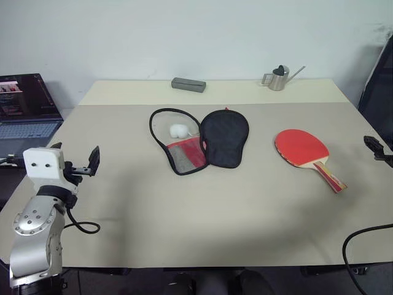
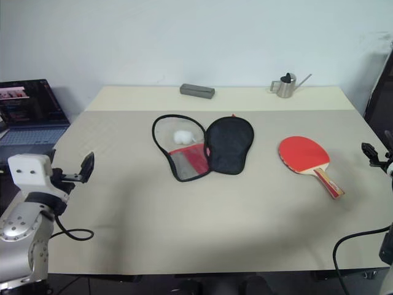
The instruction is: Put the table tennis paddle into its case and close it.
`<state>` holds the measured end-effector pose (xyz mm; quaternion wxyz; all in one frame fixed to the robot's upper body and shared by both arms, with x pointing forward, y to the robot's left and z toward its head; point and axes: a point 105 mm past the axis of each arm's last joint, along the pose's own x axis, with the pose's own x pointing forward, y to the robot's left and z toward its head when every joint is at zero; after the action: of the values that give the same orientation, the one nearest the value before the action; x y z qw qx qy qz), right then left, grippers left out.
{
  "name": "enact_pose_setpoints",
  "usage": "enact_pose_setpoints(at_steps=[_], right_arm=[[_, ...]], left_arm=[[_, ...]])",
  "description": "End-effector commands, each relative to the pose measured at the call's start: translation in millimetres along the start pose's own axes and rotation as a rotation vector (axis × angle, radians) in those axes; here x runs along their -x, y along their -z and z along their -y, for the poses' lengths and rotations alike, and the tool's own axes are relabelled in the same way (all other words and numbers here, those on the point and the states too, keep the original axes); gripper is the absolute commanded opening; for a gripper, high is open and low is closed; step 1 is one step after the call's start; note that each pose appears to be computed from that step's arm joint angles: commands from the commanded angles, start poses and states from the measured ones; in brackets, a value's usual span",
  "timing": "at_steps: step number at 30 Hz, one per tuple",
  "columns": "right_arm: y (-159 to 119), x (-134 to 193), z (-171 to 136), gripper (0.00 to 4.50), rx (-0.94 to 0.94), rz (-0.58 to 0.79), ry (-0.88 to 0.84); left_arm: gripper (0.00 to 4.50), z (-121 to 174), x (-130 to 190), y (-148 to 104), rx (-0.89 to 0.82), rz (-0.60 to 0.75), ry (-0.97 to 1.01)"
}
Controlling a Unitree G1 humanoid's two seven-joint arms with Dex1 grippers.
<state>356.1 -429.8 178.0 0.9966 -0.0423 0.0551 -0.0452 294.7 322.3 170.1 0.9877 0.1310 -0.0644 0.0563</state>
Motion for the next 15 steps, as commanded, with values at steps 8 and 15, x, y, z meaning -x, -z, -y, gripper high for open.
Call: enact_pose_setpoints(at_steps=[8,15], right_arm=[[-36.8,2.1,-2.9,4.50,0.049,0.094,-0.068],[-34.9,-0.8,-11.0,4.50,0.047,0.094,-0.106]], left_arm=[[4.49,6.9,-20.0,-10.9,0.002,0.065,0.028],[4.49,3.2,-24.2,-15.8,0.019,0.088,0.039]])
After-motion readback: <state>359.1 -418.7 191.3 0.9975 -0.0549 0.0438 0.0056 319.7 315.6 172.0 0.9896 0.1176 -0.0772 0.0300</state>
